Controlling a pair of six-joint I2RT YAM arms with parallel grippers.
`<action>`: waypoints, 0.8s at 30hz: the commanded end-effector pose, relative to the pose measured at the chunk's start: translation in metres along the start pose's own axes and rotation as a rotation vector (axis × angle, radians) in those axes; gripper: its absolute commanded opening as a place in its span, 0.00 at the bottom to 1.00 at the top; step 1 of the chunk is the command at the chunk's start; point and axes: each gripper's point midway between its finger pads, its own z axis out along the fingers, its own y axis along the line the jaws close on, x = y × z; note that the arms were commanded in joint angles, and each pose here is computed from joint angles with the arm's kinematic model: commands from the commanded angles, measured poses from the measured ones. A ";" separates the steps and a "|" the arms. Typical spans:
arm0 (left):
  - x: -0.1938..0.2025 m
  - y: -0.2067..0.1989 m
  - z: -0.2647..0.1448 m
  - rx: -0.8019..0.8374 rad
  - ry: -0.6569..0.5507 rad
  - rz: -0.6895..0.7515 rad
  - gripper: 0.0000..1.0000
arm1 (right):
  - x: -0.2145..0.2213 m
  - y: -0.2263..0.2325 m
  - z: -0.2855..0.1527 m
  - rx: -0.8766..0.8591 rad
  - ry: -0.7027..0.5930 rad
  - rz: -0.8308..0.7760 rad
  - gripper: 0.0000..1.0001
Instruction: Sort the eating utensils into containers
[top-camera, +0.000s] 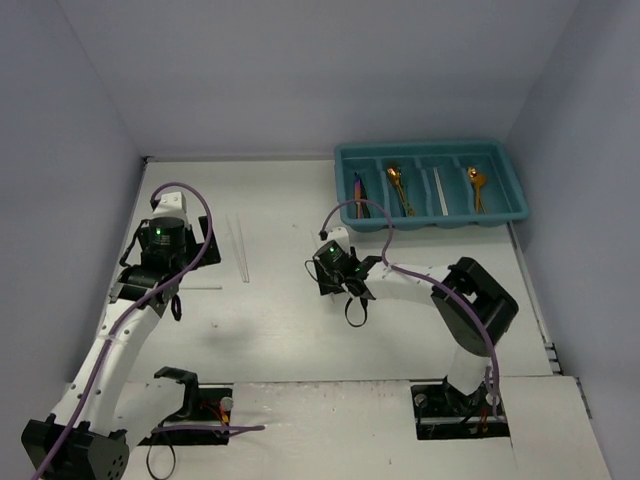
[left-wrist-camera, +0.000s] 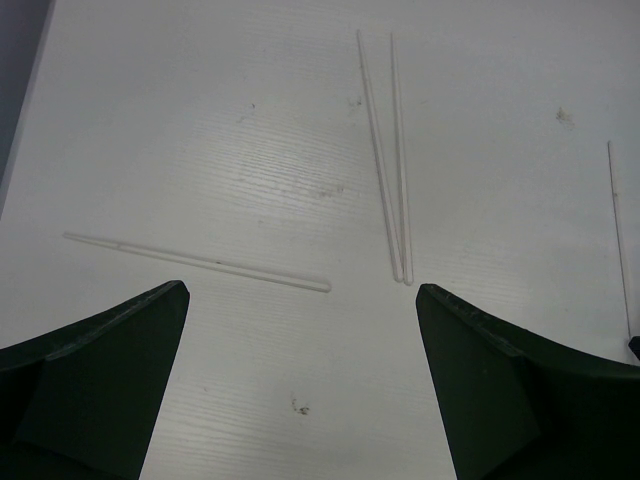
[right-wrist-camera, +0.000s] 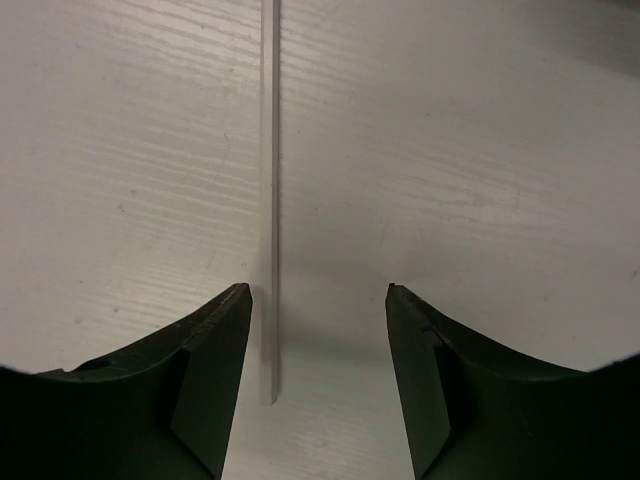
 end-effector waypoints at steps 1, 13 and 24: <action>-0.020 0.000 -0.006 0.004 -0.071 -0.027 0.97 | -0.033 0.020 0.009 -0.030 -0.083 0.052 0.50; -0.023 0.002 -0.008 -0.003 -0.083 -0.030 0.97 | -0.017 0.028 0.044 -0.038 -0.005 0.024 0.25; -0.020 0.002 -0.006 -0.006 -0.072 -0.027 0.97 | -0.099 0.051 0.003 -0.119 -0.162 -0.052 0.00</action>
